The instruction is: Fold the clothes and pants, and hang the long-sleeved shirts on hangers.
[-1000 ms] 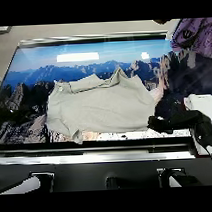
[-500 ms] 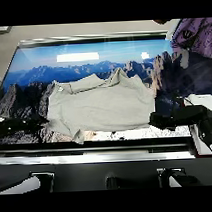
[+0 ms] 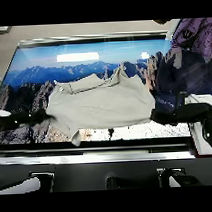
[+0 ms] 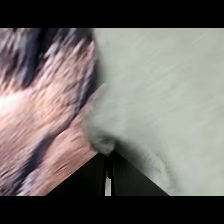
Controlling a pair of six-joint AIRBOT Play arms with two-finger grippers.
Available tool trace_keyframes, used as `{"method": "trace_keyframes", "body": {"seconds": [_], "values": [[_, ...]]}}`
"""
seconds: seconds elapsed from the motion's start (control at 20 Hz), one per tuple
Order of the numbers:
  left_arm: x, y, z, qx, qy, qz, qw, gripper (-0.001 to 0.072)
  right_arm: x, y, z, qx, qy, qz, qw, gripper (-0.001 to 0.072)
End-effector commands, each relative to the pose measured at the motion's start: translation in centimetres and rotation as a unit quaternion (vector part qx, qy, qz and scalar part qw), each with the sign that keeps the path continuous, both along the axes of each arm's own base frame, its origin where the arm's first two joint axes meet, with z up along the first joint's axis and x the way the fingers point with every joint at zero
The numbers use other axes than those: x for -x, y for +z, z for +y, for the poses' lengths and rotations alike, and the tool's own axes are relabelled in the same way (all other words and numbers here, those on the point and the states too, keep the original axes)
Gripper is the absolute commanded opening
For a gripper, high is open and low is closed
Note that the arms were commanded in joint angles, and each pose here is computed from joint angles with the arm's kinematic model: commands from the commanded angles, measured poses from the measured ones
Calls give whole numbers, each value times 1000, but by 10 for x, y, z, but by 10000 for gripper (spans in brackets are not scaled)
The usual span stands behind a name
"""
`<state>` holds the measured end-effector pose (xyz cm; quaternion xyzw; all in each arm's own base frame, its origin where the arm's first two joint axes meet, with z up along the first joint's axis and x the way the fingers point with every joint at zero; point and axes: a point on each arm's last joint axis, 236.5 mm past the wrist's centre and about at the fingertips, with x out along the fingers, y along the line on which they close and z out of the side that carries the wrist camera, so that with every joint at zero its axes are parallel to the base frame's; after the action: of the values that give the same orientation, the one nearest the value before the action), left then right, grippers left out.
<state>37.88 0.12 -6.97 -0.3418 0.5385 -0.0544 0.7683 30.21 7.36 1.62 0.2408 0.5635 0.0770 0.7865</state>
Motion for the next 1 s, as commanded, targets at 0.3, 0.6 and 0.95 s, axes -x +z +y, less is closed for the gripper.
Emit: {"method": "trace_keyframes", "body": {"seconds": [0.3, 0.6, 0.95], "values": [[-44, 392, 26, -162, 19, -362, 918, 14, -68, 295, -35, 113, -3, -345, 932, 32], [104, 534, 28, -290, 113, -475, 823, 14, 54, 442, -29, 149, -7, -483, 863, 33], [140, 534, 37, -326, 137, -460, 814, 13, 71, 455, -37, 127, -56, -493, 859, 33]]}}
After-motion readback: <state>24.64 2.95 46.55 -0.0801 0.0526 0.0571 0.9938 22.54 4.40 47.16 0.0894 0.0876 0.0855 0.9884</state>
